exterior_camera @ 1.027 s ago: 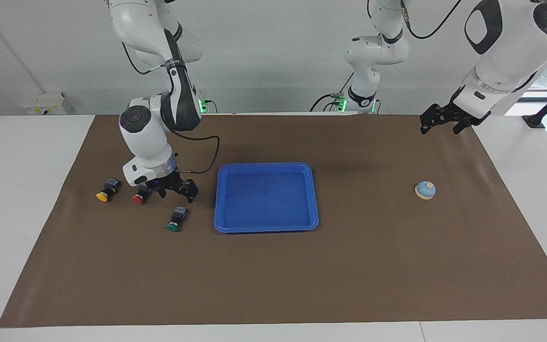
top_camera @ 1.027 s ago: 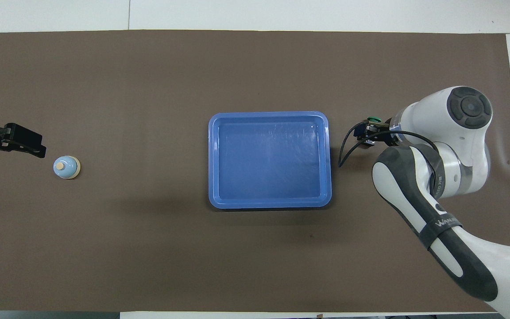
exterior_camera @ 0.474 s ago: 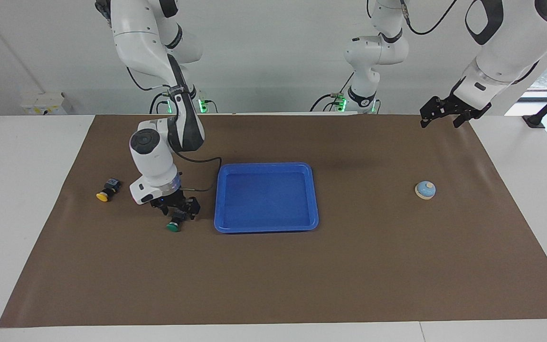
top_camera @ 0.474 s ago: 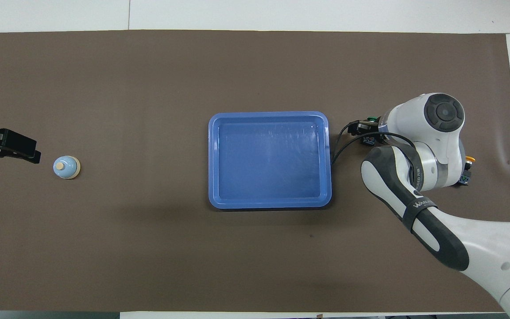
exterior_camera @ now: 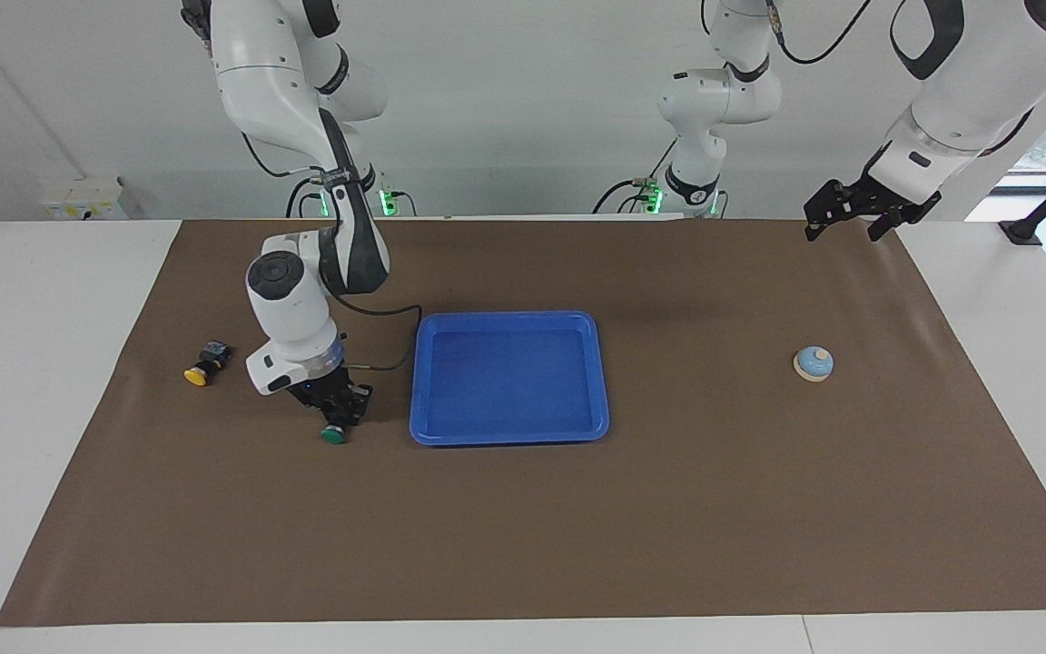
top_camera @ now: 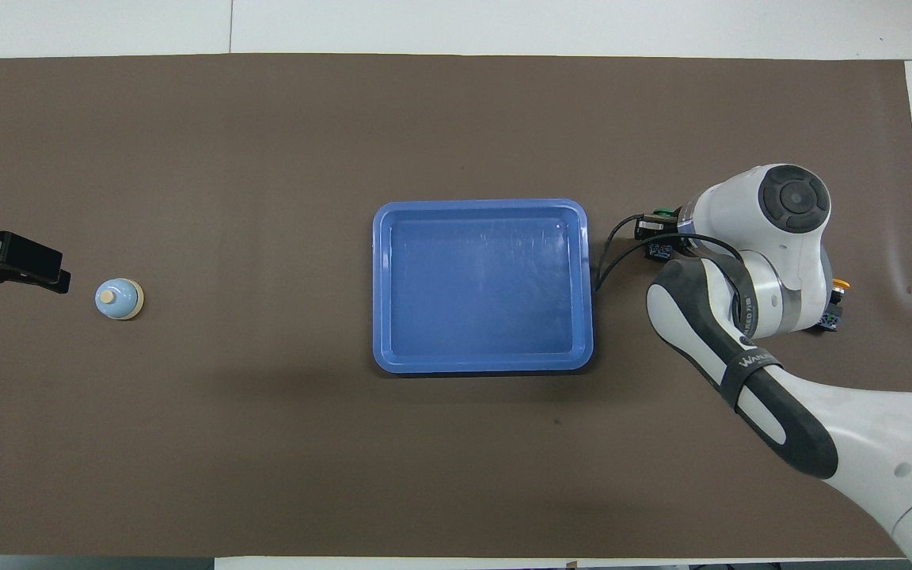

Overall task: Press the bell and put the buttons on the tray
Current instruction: 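Grasp the green-capped button with the right gripper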

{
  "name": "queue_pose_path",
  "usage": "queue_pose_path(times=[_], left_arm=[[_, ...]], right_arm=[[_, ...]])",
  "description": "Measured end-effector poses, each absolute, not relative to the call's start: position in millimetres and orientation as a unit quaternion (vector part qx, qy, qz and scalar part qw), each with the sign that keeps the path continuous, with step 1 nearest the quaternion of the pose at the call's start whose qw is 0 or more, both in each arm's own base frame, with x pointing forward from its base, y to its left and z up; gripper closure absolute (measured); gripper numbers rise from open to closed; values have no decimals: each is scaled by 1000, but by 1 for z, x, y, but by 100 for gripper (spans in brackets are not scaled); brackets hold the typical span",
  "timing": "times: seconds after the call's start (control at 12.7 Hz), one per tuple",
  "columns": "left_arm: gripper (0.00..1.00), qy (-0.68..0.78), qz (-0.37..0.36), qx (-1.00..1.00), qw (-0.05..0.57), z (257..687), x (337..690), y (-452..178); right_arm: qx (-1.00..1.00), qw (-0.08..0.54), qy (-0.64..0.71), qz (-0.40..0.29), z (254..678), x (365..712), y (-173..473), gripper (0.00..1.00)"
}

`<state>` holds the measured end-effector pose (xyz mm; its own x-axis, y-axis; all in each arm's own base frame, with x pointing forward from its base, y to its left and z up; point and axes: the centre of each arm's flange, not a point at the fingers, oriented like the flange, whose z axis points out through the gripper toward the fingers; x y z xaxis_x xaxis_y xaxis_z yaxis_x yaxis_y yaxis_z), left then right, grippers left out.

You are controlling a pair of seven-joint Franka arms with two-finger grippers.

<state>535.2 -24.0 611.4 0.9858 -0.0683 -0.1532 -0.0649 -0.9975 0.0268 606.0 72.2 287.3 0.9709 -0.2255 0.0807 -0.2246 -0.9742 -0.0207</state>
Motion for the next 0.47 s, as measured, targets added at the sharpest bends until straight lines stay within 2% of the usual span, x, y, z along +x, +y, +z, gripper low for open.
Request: queue_pose_path(times=[0.24, 0.47], left_arm=[[0, -33, -80, 996, 11, 608, 535, -24], [0, -35, -80, 996, 11, 607, 535, -26]], right_arm=[[-994, -4, 109, -9, 306, 613, 79, 56], [-997, -13, 81, 13, 368, 630, 120, 56]])
